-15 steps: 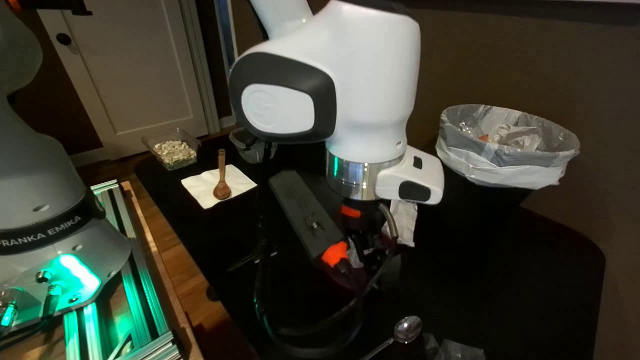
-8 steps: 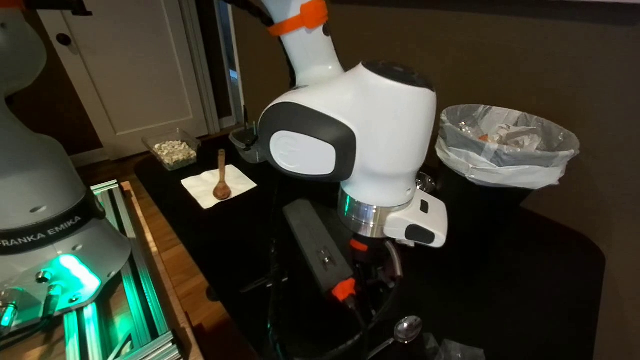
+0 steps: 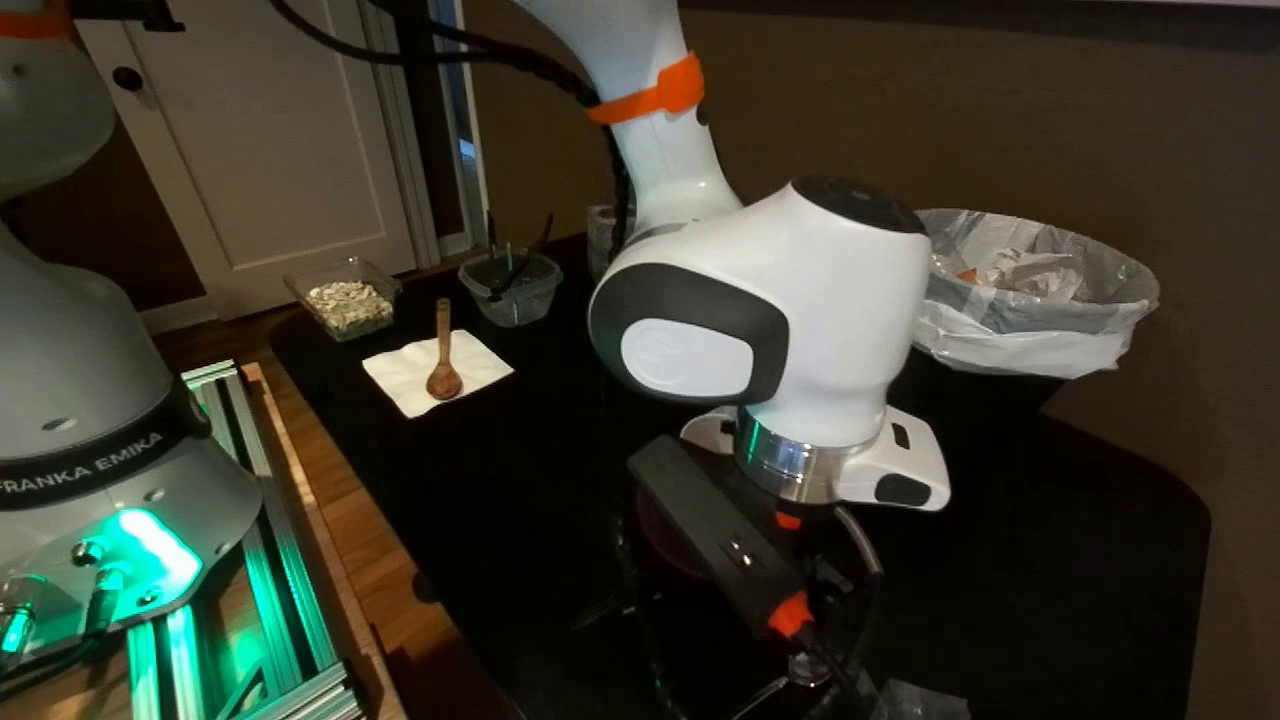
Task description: Put the silver spoon in the lunchbox on the left
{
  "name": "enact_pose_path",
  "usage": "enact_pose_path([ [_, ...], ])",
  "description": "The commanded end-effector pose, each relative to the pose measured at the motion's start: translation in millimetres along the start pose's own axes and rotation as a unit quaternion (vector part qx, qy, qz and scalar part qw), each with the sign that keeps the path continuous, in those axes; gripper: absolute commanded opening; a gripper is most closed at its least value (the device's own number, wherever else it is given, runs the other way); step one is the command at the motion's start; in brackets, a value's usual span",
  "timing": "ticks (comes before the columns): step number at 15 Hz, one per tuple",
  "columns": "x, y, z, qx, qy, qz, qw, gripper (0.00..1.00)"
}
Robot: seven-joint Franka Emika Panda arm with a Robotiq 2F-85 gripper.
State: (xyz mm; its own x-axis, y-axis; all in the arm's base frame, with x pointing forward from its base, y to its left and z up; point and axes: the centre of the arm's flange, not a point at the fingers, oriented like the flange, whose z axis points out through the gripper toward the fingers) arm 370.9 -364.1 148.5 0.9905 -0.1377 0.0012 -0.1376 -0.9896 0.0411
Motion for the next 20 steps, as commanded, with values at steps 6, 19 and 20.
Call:
enact_pose_path([
  [6,16,51,61,0.002,-0.026,0.012,0.9996,0.99],
  [19,13,61,59,0.006,-0.037,0.037,0.9986,0.04],
  [20,11,62,55,0.007,-0.037,0.046,0.9982,0.0],
])
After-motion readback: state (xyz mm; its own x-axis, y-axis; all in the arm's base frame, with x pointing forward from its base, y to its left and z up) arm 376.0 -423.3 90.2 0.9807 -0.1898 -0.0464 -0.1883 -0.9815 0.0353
